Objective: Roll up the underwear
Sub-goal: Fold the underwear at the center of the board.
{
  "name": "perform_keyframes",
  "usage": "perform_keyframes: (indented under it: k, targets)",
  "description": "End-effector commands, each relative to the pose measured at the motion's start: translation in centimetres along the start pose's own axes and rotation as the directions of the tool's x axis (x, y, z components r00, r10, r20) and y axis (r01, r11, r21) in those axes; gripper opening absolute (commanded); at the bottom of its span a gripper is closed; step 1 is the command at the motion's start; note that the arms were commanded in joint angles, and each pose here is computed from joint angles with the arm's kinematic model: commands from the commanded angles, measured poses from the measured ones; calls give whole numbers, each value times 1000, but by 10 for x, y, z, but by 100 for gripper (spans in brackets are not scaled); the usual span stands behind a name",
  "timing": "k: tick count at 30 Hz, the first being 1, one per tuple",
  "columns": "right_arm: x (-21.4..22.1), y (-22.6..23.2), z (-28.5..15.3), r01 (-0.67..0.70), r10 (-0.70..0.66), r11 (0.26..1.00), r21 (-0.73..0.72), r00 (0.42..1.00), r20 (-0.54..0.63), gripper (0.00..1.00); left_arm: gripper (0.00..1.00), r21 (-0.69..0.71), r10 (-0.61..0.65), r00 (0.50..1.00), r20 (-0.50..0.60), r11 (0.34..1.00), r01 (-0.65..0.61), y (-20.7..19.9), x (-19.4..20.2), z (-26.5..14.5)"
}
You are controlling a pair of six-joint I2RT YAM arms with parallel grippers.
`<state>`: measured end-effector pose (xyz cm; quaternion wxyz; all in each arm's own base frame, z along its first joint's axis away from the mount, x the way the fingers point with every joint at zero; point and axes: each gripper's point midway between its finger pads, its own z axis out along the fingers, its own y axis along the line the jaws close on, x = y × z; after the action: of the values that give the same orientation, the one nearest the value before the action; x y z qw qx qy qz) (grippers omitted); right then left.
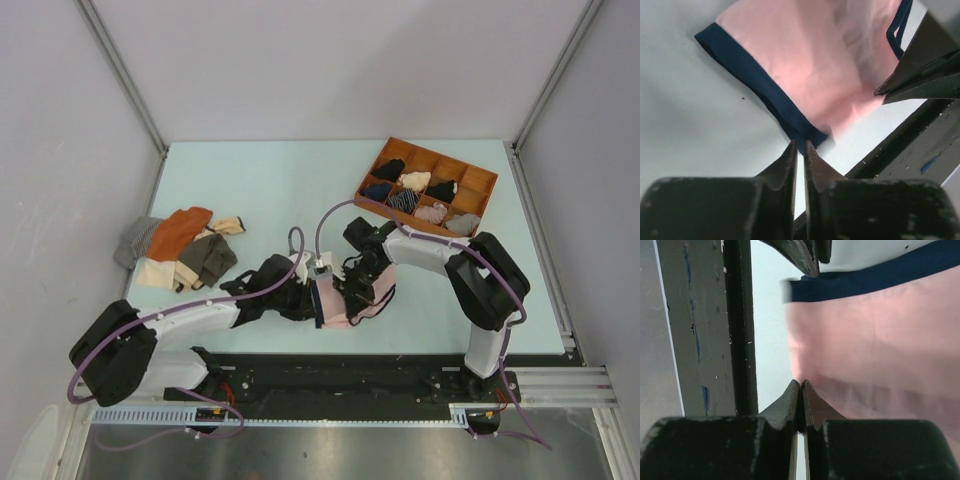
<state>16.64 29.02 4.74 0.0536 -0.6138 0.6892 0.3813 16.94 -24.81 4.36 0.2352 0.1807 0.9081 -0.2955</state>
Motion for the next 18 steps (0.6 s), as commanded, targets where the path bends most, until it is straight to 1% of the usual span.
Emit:
perform_keyframes:
  k: [1,2,4,5,7,8,10,11,12,14,18]
  targets:
    - [3,9,12,-10,9,999,-44,1000,-25,9,19,80,60,998,9,995,-61,-23,0,2]
    - [3,10,12,-10,9,999,-49,1000,-28,12,25,81,57,998,8,995,-57,-23,1,1]
    - [5,14,12,-14,12,997,-70,1000,-28,16,31,87,56,998,18,995,-58,-26,-1,-1]
    - [5,16,12,-12,10,997,-78,1000,-28,22,37,93,56,998,35,994,-59,-29,-5,-7]
    - [2,24,8,-6,4,995,-102,1000,-13,28,40,79,58,997,46,995,-61,-28,-7,-13]
    - [0,26,6,11,-11,994,-107,1000,-3,32,42,82,67,994,85,994,-74,-32,-16,-22]
    - [-6,35,-1,31,-27,991,-130,999,29,38,44,55,69,992,110,996,-75,-30,-21,-32]
    - [-9,37,-3,43,-38,990,-134,998,42,41,48,52,70,989,129,996,-77,-31,-25,-36]
    - [-14,38,-6,54,-47,989,-136,997,60,42,50,50,71,984,163,996,-80,-33,-32,-44]
    - [-19,39,-13,46,-33,988,-145,996,88,42,51,35,70,980,186,996,-77,-32,-37,-48]
    - [-34,22,-39,16,1,995,-102,986,167,38,48,47,50,971,233,997,-62,-34,-44,-51]
